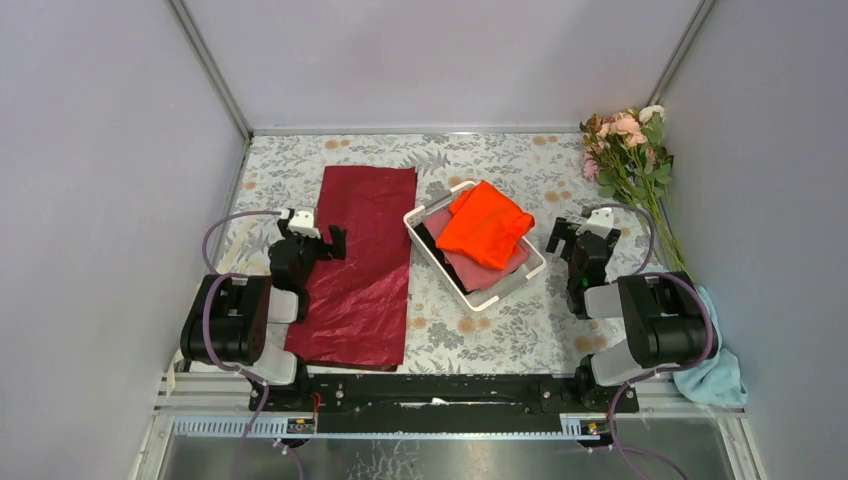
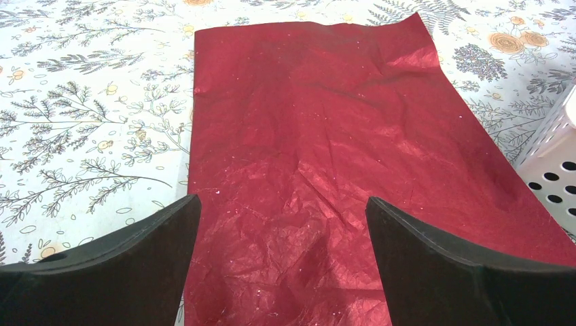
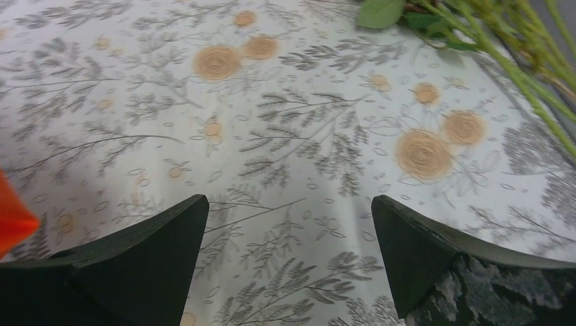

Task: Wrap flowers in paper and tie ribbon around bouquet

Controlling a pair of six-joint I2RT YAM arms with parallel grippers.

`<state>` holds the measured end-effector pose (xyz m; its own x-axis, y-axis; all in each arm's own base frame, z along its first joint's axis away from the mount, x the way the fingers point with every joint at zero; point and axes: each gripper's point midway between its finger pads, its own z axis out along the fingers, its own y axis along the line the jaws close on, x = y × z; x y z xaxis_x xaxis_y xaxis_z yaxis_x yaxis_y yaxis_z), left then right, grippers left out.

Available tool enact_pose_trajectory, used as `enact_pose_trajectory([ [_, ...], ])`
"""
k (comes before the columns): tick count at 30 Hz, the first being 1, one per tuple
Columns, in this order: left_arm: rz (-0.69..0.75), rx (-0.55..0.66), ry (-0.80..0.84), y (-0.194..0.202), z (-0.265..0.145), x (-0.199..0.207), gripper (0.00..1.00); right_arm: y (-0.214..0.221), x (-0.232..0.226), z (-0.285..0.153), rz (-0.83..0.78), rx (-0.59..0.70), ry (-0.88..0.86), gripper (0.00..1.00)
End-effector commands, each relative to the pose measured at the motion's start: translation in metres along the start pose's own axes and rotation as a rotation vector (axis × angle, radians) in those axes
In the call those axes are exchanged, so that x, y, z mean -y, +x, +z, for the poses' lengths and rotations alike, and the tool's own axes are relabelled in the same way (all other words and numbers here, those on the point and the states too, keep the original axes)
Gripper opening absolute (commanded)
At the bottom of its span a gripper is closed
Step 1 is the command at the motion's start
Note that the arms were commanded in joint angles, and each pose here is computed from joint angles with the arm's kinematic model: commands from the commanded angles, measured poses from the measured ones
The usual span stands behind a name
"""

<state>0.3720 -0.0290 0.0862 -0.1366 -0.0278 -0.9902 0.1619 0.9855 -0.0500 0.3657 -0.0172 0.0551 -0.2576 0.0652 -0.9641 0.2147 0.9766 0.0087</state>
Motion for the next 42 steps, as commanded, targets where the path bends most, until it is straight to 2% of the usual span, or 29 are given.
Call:
enact_pose_trajectory([
  [1,0.009,0.036,-0.019,-0.012,0.005,-0.004,0.99,-0.046,0.035,0.003,0.086,0.054,0.236,1.0],
  [3,0.01,0.037,-0.017,-0.013,0.005,-0.003,0.99,-0.075,0.041,0.002,0.14,0.058,0.304,1.0],
  [6,-0.014,0.037,0.009,-0.023,0.009,-0.004,0.99,-0.139,0.003,0.005,0.227,0.068,0.121,0.98],
  [7,-0.063,-0.011,-0.023,-0.03,0.013,-0.019,0.99,-0.164,-0.022,0.005,0.24,0.069,-0.006,0.93],
  [8,-0.104,-0.052,-0.037,-0.047,0.022,-0.032,0.99,-0.182,-0.049,0.003,0.248,0.044,-0.143,0.83],
  [10,-0.109,-0.145,0.032,-0.081,0.031,-0.044,0.99,-0.211,-0.115,-0.012,0.267,-0.035,-0.438,0.63],
  [12,-0.079,-0.287,0.139,-0.096,0.024,-0.039,0.99,-0.221,-0.19,-0.038,0.17,-0.106,-0.644,0.51],
  [13,-0.042,-0.32,0.169,-0.113,0.021,-0.039,0.99,-0.213,-0.227,-0.055,0.071,-0.151,-0.721,0.48],
  [14,-0.038,-0.387,0.173,-0.108,0.012,-0.038,0.99,-0.204,-0.264,-0.078,-0.029,-0.189,-0.801,0.42],
  [16,-0.008,-0.456,0.17,-0.113,-0.002,-0.042,0.99,-0.173,-0.322,-0.123,-0.207,-0.282,-0.963,0.21],
  [17,0.012,-0.498,0.169,-0.108,-0.012,-0.044,0.99,-0.154,-0.346,-0.147,-0.259,-0.336,-1.059,0.08],
  [18,0.034,-0.532,0.154,-0.103,-0.021,-0.046,0.99,-0.13,-0.363,-0.165,-0.299,-0.389,-1.121,0.0],
  [21,0.101,-0.613,0.077,-0.083,-0.049,-0.06,0.99,-0.055,-0.386,-0.209,-0.422,-0.519,-1.222,0.0],
  [25,0.137,-0.698,0.04,-0.055,-0.082,-0.061,0.99,0.035,-0.381,-0.228,-0.539,-0.724,-1.221,0.0],
  [28,0.122,-0.746,0.062,-0.039,-0.099,-0.052,0.99,0.061,-0.364,-0.204,-0.578,-0.738,-1.071,0.0],
  [30,0.11,-0.78,0.089,-0.03,-0.108,-0.045,0.99,0.062,-0.347,-0.179,-0.567,-0.705,-0.957,0.0],
  [35,0.106,-0.853,0.15,-0.019,-0.12,-0.03,0.99,0.046,-0.301,-0.1,-0.379,-0.695,-0.721,0.0],
  [39,0.147,-0.879,0.17,-0.019,-0.107,-0.019,0.99,0.023,-0.258,-0.018,-0.199,-0.616,-0.473,0.0],
  [42,0.185,-0.89,0.184,-0.02,-0.092,-0.011,0.99,0.004,-0.221,0.036,-0.129,-0.551,-0.313,0.0],
])
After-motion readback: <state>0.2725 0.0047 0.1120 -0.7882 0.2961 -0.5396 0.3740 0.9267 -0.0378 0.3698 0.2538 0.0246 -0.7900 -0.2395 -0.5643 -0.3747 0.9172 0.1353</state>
